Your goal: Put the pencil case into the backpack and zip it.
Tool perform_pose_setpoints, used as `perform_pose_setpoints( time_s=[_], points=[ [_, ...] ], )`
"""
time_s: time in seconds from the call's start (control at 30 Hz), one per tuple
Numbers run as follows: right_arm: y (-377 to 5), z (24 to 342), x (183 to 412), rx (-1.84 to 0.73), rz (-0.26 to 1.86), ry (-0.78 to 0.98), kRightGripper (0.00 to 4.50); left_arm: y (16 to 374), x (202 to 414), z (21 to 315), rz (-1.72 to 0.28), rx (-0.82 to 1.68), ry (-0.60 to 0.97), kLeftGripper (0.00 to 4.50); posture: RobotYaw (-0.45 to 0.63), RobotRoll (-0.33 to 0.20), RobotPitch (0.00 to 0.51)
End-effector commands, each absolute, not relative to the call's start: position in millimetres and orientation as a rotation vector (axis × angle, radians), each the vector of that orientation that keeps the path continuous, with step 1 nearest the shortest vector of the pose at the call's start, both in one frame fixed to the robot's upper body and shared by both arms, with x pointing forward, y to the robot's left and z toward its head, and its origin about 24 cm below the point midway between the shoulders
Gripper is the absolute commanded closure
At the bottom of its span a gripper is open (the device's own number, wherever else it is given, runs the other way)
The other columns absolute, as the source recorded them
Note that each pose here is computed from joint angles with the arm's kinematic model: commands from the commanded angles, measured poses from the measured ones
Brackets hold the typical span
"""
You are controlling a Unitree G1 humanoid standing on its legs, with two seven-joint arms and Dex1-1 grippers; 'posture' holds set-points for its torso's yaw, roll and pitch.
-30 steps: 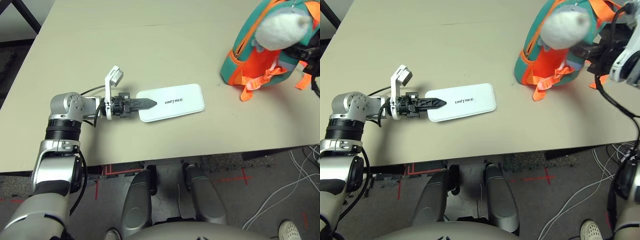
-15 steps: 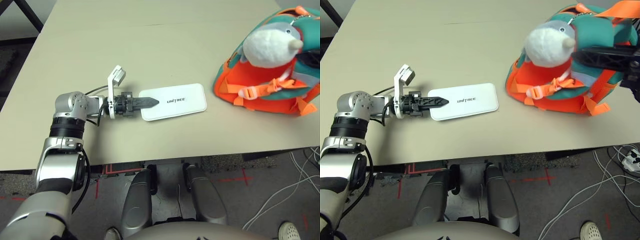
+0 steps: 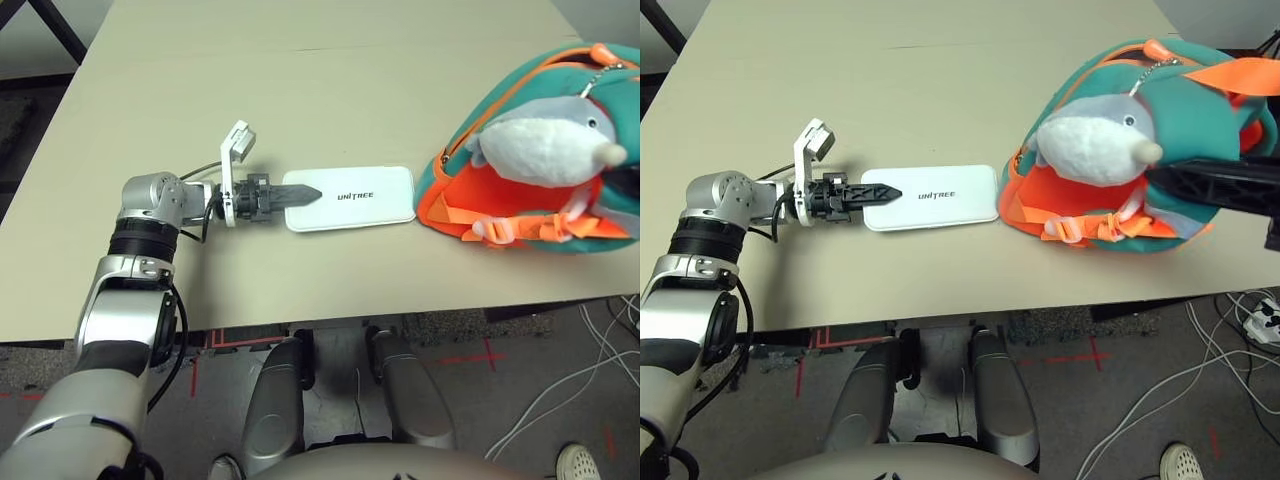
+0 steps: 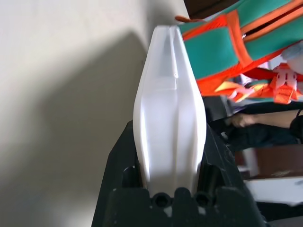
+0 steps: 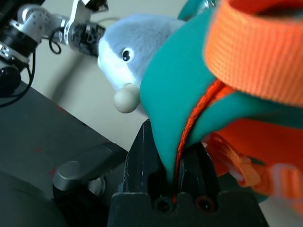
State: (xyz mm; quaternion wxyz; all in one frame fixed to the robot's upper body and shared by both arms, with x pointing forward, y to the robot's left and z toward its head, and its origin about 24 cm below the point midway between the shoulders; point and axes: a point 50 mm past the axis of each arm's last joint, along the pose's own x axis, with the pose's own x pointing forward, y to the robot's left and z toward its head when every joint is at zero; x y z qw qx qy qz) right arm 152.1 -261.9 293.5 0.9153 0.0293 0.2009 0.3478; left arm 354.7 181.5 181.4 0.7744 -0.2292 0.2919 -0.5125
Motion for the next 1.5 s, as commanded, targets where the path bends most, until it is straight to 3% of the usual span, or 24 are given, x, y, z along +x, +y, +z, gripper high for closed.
perform_pose_setpoints(
  time_s=[0.03, 0.2, 0.3, 0.57, 0.93, 1.5],
  points=[
    [-267, 284, 151, 0.028, 0.664, 0.434, 4.42, 212, 365, 234, -1.019, -0.288, 0.477, 3.19, -0.27, 0.000, 0.268],
    [-274, 276, 158, 0.037, 0.643, 0.431, 4.42, 209, 367, 309, -1.104, -0.082, 0.276, 3.19, -0.25, 0.000, 0.271],
    [-276, 276, 163, 0.025, 0.645, 0.416, 4.42, 198, 365, 332, -1.184, 0.001, 0.213, 3.19, -0.24, 0.000, 0.272],
    [-277, 276, 172, -0.001, 0.664, 0.388, 4.42, 157, 364, 337, -1.443, 0.149, 0.136, 3.19, -0.24, 0.000, 0.270],
    [-277, 276, 173, -0.005, 0.666, 0.377, 4.42, 113, 357, 337, -1.625, 0.189, 0.132, 3.19, -0.28, 0.000, 0.278],
    [-281, 270, 179, 0.010, 0.649, 0.383, 4.42, 112, 346, 337, -1.699, 0.292, 0.106, 3.19, -0.27, 0.000, 0.296]
  ],
)
